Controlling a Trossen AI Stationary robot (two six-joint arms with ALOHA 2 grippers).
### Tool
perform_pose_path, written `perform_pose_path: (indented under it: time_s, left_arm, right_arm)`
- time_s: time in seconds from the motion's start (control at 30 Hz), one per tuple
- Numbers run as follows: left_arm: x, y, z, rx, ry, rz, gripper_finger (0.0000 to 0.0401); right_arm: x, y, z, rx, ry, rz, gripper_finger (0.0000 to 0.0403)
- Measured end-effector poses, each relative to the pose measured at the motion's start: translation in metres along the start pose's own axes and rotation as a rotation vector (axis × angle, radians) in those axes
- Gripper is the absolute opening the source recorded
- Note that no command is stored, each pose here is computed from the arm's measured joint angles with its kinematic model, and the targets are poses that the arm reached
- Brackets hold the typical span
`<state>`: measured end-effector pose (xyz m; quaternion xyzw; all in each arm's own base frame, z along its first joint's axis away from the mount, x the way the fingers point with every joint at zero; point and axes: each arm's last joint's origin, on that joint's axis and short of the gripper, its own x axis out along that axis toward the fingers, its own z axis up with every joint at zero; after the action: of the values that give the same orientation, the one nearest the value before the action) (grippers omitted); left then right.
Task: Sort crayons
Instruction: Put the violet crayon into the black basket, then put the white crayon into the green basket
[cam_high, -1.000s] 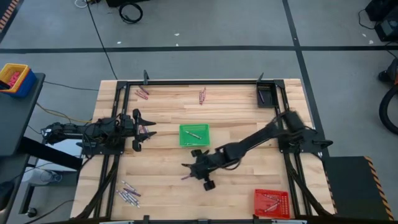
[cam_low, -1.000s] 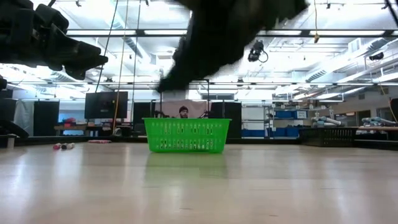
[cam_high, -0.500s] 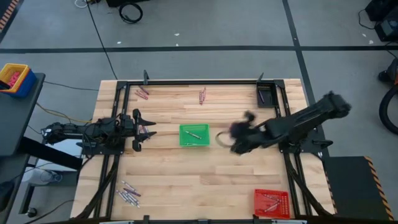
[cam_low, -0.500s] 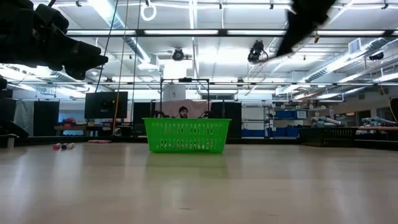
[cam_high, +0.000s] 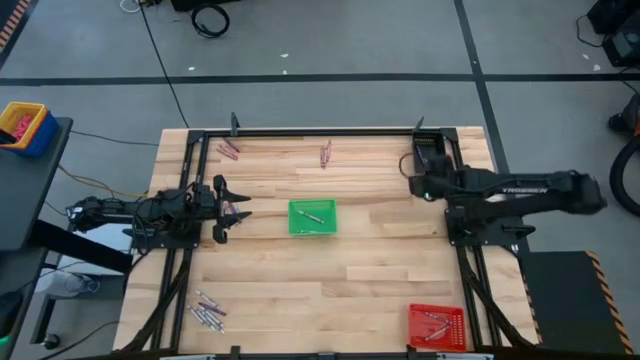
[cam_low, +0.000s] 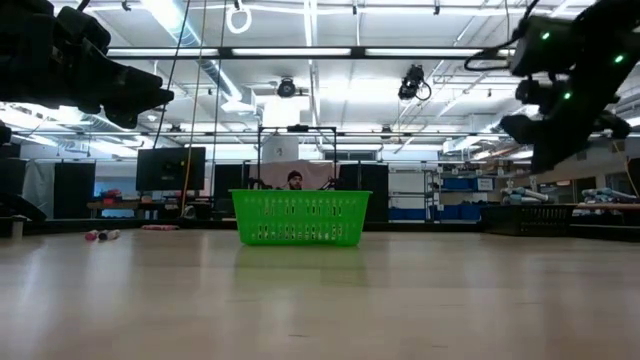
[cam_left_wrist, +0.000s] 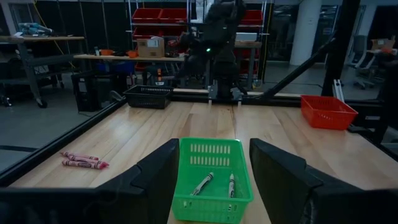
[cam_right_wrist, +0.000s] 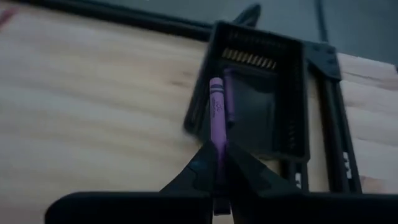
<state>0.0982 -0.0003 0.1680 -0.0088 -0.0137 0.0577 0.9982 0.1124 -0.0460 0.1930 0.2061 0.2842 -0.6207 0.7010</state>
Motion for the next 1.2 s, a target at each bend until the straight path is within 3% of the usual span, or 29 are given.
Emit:
perform_pose_path:
  time_s: [0.33, 0.53, 0.7, 0.87, 1.0, 1.2]
  left_arm:
    - [0.000, 0.000, 0.000, 0.000, 0.000, 0.000, 0.0208]
    - [0.000, 0.000, 0.000, 0.000, -0.001, 0.000, 0.0208]
    - [0.000, 0.000, 0.000, 0.000, 0.000, 0.000, 0.0208]
    - [0.000, 0.000, 0.000, 0.000, 0.000, 0.000, 0.0208]
    - [0.000, 0.000, 0.000, 0.000, 0.000, 0.000, 0.0208]
    - [0.000, 0.000, 0.000, 0.000, 0.000, 0.000, 0.0208]
  right_arm:
    - [0.057, 0.001, 0.035, 0.100, -0.031, -0.066, 0.0028]
    - [0.089, -0.004, 0.037, 0.129, 0.030, -0.178, 0.0032]
    - [0.106, 0.001, 0.032, 0.120, 0.083, -0.187, 0.0065]
    - [0.109, 0.004, 0.036, 0.145, 0.029, -0.186, 0.0109]
    - [0.099, 0.006, 0.046, 0.137, -0.032, -0.106, 0.0130]
    - [0.062, 0.030, 0.053, 0.041, -0.146, 0.211, 0.0132]
